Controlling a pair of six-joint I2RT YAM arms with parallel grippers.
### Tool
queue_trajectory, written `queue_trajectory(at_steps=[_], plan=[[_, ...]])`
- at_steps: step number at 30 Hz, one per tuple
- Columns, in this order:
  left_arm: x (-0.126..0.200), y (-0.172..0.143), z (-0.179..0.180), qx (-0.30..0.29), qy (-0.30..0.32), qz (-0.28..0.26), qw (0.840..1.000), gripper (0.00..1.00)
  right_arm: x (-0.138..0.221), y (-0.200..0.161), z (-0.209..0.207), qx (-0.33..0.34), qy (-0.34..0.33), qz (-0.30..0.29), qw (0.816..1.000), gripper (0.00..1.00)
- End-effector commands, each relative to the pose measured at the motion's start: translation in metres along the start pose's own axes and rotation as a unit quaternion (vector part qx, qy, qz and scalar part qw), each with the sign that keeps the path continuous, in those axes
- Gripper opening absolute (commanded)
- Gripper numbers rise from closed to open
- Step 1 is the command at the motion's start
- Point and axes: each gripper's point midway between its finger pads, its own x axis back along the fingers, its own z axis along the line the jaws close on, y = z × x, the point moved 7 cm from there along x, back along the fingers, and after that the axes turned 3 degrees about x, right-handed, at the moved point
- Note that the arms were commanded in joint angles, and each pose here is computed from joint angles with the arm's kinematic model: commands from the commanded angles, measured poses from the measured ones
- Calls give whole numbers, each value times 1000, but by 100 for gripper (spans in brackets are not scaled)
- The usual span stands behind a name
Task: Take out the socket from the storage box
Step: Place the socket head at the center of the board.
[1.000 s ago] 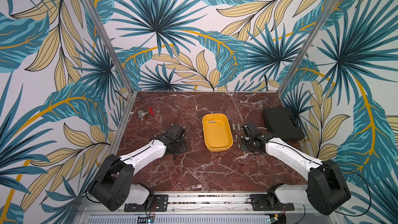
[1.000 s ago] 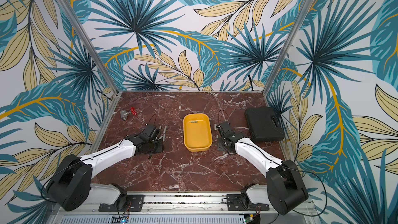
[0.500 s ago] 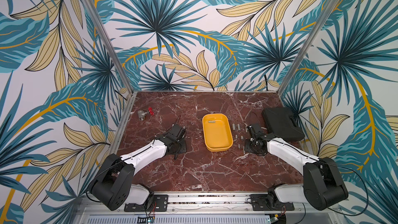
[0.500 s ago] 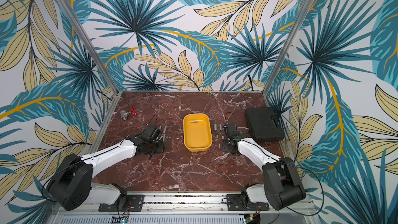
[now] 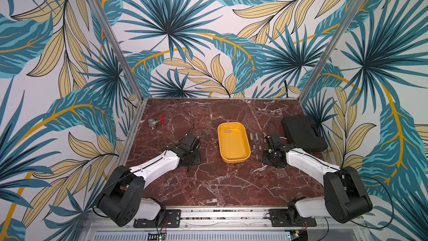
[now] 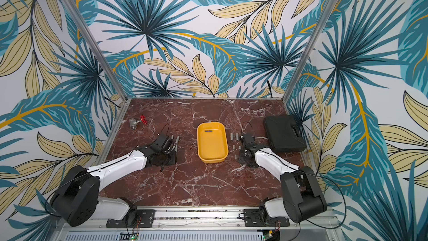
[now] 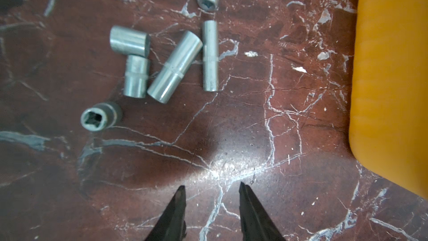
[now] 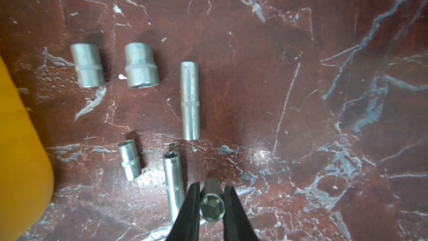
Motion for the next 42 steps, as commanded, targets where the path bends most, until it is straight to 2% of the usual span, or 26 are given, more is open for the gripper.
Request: queue_trajectory(at_steps=[1, 4, 28, 35, 42], plan=[[9, 14, -13, -2, -18, -24, 1000, 41, -6, -6, -3, -9, -2, 10, 1000, 18], [9, 14, -13, -2, -18, -25, 1000, 41, -6, -7, -3, -9, -1, 11, 1000, 21], [16, 22, -18, -22, -12, -31, 999, 44, -4, -8, -3, -7, 2, 13, 1000, 25], [30, 45, -41, -54, -34, -49, 997, 44, 21, 1, -5, -6, 7, -15, 1000, 26], [34, 83, -77, -143, -22, -44, 989, 44, 42, 8, -5, -7, 15, -35, 999, 26]])
